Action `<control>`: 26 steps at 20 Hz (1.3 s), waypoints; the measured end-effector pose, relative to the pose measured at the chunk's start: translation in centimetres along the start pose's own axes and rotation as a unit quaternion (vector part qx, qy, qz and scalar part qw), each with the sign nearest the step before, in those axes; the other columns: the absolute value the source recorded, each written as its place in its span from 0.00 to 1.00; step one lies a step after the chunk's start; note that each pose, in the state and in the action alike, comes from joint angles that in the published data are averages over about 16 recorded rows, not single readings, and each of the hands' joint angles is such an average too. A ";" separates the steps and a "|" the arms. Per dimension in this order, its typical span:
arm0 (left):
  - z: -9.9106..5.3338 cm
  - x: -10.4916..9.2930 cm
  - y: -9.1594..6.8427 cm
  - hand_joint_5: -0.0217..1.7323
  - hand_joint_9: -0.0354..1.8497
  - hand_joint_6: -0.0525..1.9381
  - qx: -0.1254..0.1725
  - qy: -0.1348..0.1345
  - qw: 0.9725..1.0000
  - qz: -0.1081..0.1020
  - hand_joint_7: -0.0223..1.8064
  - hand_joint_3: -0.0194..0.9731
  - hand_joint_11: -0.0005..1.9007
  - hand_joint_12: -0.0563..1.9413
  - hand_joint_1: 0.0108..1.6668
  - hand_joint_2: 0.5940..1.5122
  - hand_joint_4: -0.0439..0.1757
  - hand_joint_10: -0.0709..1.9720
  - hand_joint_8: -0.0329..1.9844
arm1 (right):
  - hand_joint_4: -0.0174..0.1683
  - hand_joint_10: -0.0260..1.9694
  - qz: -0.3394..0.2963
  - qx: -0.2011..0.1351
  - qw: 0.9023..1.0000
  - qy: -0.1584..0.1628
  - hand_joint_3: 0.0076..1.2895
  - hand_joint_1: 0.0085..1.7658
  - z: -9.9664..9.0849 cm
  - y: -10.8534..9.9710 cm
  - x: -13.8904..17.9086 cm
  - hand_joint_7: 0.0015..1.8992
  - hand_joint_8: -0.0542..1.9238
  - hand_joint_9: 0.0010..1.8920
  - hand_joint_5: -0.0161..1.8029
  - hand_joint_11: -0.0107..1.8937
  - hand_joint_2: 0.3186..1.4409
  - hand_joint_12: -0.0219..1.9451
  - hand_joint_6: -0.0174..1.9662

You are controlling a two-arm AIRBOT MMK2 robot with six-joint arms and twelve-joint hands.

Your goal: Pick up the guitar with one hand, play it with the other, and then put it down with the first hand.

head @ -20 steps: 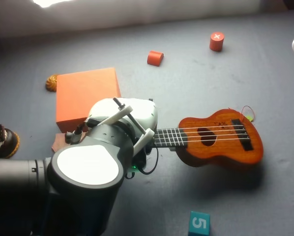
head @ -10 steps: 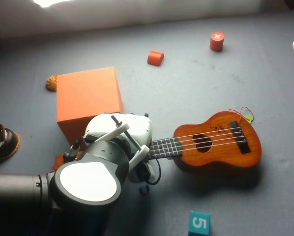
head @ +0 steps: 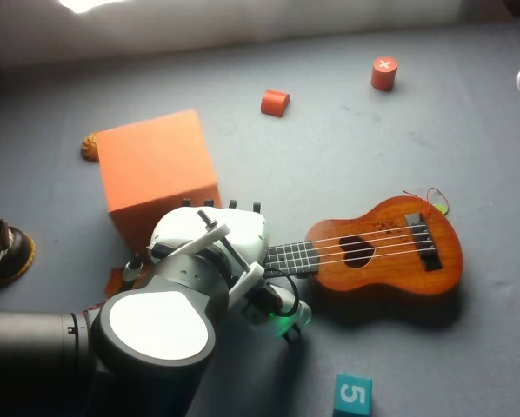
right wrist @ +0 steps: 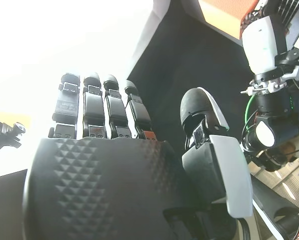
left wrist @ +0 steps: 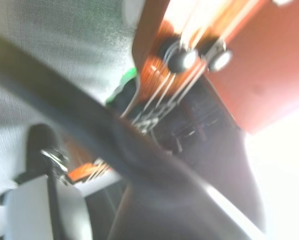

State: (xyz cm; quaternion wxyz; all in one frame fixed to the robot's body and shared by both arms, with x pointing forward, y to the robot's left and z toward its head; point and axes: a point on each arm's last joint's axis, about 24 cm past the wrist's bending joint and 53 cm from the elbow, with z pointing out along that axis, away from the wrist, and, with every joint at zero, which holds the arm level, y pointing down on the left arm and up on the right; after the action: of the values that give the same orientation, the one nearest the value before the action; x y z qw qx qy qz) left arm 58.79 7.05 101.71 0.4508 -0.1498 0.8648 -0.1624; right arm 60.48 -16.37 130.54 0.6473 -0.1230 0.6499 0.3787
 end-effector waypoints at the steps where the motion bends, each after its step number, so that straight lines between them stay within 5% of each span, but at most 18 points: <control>1: 0.0 0.0 0.0 0.30 0.40 0.58 0.000 0.000 1.000 0.000 0.36 0.02 0.34 0.84 0.38 0.46 0.28 0.68 0.60 | 0.13 0.02 0.000 0.000 1.000 0.000 0.01 0.09 0.0 0.0 0.0 0.01 0.03 0.01 0.02 0.02 0.96 0.04 0.01; 8: -0.1 -0.5 -0.9 0.13 0.21 0.18 0.010 -0.002 1.000 0.006 0.18 0.02 0.09 0.58 0.23 0.48 0.44 0.27 0.19 | 0.12 0.02 -0.003 -0.002 1.000 0.001 0.01 0.09 0.0 0.1 0.1 0.01 0.03 0.01 0.02 0.02 0.96 0.08 0.01; 12: -0.1 -1.3 -1.6 0.08 0.15 0.04 0.015 -0.001 1.000 0.011 0.12 0.02 0.03 0.43 0.16 0.47 0.54 0.08 0.04 | 0.12 0.02 -0.003 -0.003 1.000 0.002 0.01 0.10 0.0 0.2 0.1 0.01 0.03 0.01 0.02 0.02 0.96 0.09 0.01; 26: -1.8 -8.3 -5.7 0.02 0.05 0.03 0.050 0.017 0.997 0.049 0.04 0.03 0.01 0.25 0.09 0.45 0.63 0.04 0.01 | 0.12 0.02 -0.003 -0.005 1.000 0.003 0.01 0.08 0.0 0.5 0.3 0.01 0.03 0.01 0.02 0.02 0.95 0.04 0.01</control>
State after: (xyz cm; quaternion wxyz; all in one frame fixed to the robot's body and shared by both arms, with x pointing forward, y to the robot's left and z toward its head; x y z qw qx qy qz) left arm 62.48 5.53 111.16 0.4504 -0.0816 0.8695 -0.1856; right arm 60.11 -15.92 130.47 0.6456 -0.1296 0.6496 0.3800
